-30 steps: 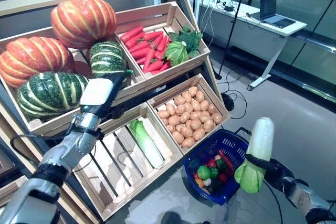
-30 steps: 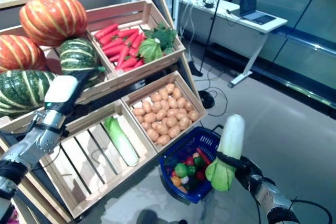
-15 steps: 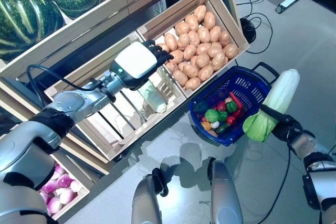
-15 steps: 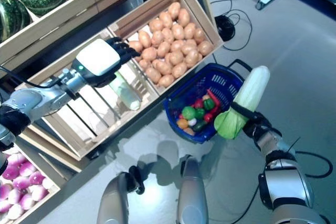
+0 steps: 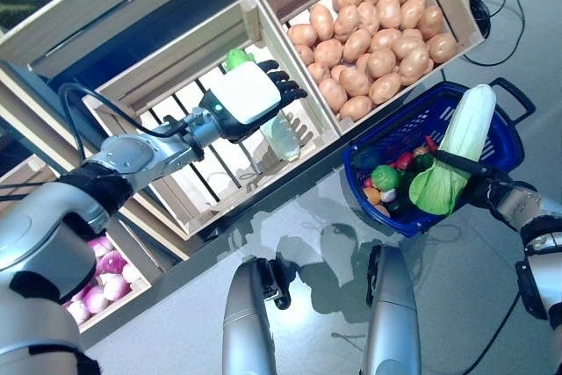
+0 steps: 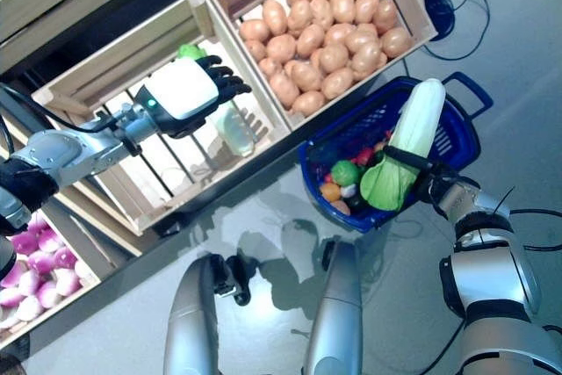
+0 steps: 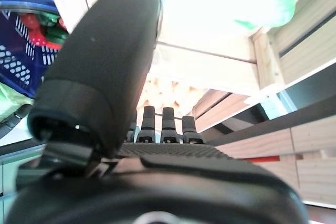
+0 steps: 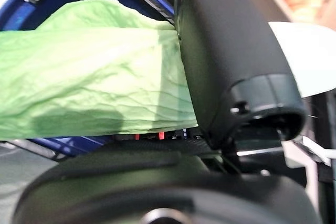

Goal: Put vegetables into the basket

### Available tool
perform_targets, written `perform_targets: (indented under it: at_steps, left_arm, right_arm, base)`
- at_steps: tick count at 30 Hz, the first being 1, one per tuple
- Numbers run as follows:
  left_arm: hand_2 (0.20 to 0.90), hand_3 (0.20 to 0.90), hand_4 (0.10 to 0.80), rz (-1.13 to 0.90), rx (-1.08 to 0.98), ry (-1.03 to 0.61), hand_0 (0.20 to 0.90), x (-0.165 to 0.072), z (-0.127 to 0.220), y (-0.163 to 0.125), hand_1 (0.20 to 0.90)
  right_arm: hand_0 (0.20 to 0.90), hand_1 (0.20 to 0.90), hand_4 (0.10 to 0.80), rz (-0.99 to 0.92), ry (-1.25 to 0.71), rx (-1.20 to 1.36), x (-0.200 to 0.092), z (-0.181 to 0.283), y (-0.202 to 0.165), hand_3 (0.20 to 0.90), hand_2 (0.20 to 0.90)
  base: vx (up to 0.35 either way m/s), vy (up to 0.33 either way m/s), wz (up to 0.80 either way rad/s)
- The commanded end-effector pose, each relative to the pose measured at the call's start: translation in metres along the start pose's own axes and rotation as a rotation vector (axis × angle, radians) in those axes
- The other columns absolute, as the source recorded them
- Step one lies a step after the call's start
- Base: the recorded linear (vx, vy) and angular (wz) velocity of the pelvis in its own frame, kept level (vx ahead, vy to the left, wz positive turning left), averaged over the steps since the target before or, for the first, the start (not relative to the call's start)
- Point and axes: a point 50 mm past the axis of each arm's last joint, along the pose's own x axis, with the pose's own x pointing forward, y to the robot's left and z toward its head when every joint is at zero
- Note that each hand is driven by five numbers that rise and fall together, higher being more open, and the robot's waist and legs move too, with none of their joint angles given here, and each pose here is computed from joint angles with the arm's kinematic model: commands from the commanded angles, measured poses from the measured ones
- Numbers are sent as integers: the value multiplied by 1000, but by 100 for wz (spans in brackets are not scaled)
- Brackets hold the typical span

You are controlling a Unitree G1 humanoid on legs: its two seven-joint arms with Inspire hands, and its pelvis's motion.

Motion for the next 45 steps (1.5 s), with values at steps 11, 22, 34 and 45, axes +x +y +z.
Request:
perform_targets:
  at_steps: [11, 22, 34, 45]
  left_arm:
    - [900, 900, 800, 128, 215, 134, 900, 23, -50, 77, 900]
    - [900, 900, 800, 23, 281, 148, 900, 33, -54, 82, 900]
    - [900, 900, 800, -43, 325, 238, 900, 34, -70, 93, 900]
    - [900, 900, 800, -205, 340, 487, 900, 18, -103, 88, 900]
  right_arm:
    - [900, 900, 800, 32, -59, 506, -1, 11, 5, 900, 900]
    - [900, 900, 800, 20, -201, 648, 0, 13, 2, 900, 900]
    - [900, 900, 800, 289, -376, 625, -7, 20, 35, 900, 900]
    - [900, 900, 800, 510, -461, 516, -29, 29, 79, 900, 900]
  base:
    - [31, -41, 9]
    - [3, -5, -2]
    - [-22, -23, -10]
    - [-16, 19, -7]
